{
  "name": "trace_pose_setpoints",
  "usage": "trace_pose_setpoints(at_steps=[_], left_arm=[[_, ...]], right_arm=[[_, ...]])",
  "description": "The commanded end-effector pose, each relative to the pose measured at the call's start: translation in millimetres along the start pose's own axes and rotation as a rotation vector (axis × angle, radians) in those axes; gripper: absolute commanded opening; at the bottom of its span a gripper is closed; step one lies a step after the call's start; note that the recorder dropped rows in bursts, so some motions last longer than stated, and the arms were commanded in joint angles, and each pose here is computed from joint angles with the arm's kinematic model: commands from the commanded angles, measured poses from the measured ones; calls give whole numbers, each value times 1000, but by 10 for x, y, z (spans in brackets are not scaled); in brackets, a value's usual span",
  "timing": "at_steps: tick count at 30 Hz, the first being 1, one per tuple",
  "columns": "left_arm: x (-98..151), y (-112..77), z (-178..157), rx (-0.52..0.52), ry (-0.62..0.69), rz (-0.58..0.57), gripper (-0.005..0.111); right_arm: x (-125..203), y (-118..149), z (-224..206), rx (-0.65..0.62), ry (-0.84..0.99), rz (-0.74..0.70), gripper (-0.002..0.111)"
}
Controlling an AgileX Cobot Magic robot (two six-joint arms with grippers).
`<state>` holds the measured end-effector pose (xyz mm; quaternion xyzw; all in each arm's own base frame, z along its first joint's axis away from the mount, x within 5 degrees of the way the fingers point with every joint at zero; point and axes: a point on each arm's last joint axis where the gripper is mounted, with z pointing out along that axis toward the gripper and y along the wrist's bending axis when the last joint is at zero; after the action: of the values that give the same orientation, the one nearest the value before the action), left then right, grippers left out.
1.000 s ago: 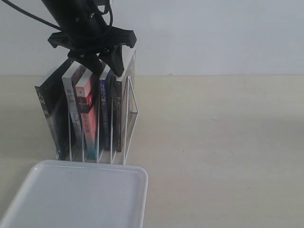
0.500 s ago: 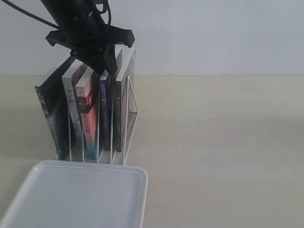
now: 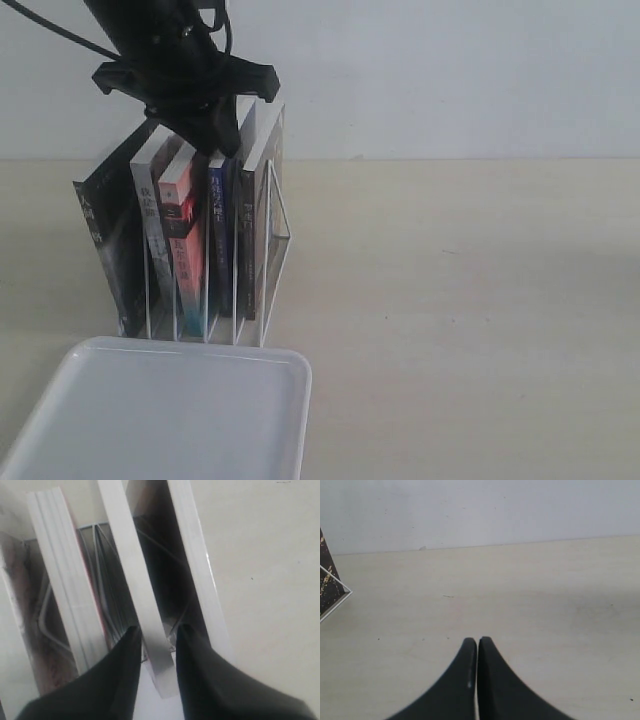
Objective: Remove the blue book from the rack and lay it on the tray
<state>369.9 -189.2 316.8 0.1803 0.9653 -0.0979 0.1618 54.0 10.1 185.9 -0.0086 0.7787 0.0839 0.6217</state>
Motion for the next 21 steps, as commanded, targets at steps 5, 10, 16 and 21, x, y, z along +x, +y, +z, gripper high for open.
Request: trace_pose_setpoints(at_steps=[5,10,16,21], left_arm=[[4,-6,-51,-3,-12,4,33],[3,-4,-36,-4,-9,1,33],[-6,7,80,-6,16,-3,33],[-9,13,139,-7,29,-4,33]], right_arm=[[-18,-2,-5,4,-20,-3,0],[-18,-2,-5,4,-20,-3,0],[-18,-2,-5,4,-20,-3,0],[-18,-2,-5,4,-20,-3,0]])
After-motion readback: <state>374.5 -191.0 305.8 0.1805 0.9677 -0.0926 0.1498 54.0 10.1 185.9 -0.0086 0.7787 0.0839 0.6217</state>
